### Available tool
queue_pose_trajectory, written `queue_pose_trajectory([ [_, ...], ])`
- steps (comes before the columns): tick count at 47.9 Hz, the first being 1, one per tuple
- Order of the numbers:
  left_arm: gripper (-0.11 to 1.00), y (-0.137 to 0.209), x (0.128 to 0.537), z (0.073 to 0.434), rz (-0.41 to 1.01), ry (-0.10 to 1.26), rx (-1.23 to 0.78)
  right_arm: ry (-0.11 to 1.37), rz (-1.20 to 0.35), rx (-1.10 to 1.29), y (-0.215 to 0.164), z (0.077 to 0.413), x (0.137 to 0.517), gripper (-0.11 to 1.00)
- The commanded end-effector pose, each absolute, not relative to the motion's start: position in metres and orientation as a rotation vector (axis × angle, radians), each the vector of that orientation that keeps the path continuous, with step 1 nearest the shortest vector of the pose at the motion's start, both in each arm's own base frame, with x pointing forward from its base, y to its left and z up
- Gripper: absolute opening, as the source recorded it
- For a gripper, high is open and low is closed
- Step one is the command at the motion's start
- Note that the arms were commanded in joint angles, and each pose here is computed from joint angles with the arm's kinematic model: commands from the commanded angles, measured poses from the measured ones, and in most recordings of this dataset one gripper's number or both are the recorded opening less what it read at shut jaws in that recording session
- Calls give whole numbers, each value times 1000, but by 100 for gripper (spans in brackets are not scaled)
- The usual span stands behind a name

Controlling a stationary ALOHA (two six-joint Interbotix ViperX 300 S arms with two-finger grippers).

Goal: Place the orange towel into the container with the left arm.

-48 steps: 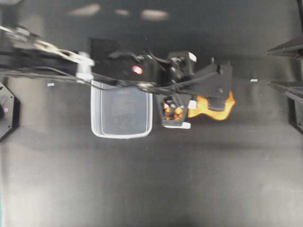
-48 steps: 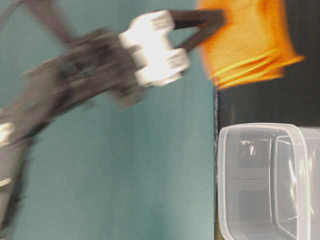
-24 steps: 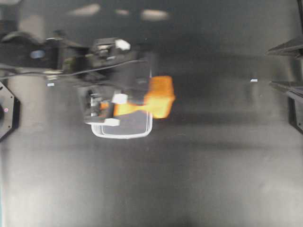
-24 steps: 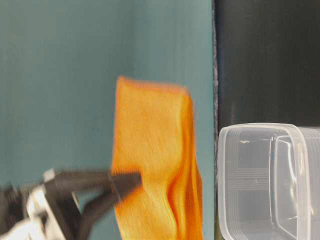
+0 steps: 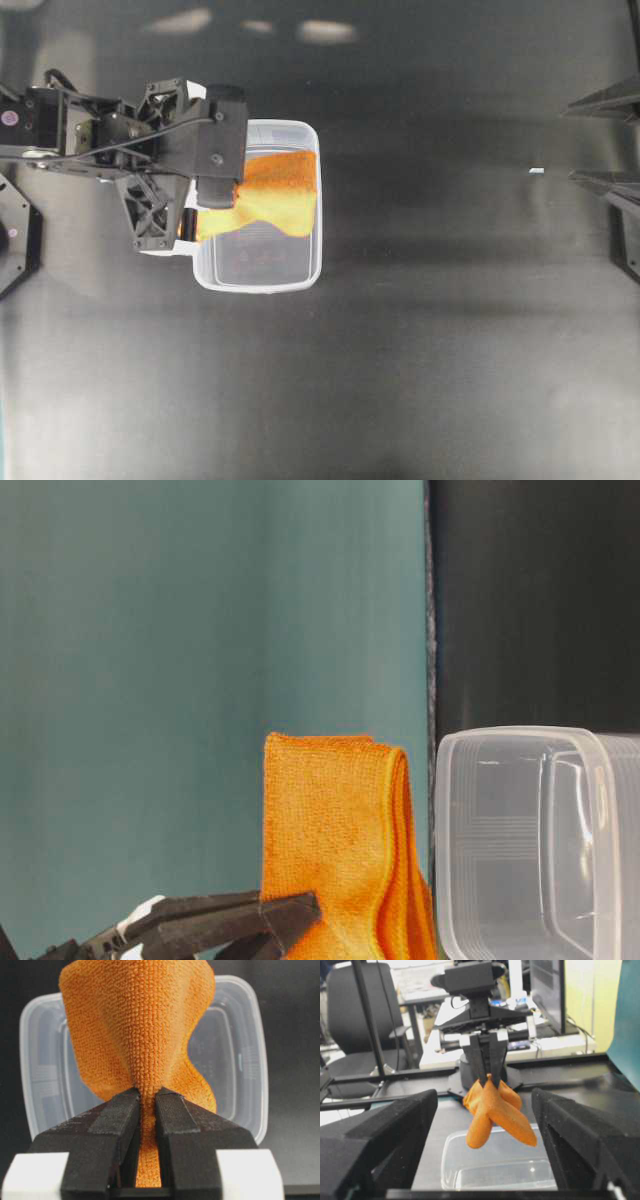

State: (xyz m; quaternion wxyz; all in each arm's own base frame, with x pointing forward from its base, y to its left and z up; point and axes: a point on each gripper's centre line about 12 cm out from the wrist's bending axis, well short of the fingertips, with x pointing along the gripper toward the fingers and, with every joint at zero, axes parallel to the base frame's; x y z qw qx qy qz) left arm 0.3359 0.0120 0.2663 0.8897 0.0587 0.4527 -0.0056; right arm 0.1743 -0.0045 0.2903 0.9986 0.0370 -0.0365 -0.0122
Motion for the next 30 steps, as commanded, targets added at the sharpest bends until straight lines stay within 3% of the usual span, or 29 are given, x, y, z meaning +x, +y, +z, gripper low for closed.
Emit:
queue_pose_trajectory([
  [1, 6, 11, 335, 274, -12, 905, 125, -96, -23, 78, -4, 295, 175, 74],
  [18, 8, 13, 334, 263, 14, 893, 82, -96, -23, 80, -4, 295, 176, 74],
  [21, 22, 13, 332, 258, 21, 905, 66, -95, -23, 80, -4, 295, 176, 74],
  [27, 64, 13, 330, 254, 41, 907, 25, -95, -23, 80, -4, 295, 176, 74],
  [30, 79, 13, 331, 256, 55, 888, -8, -95, -24, 81, -5, 295, 176, 74],
])
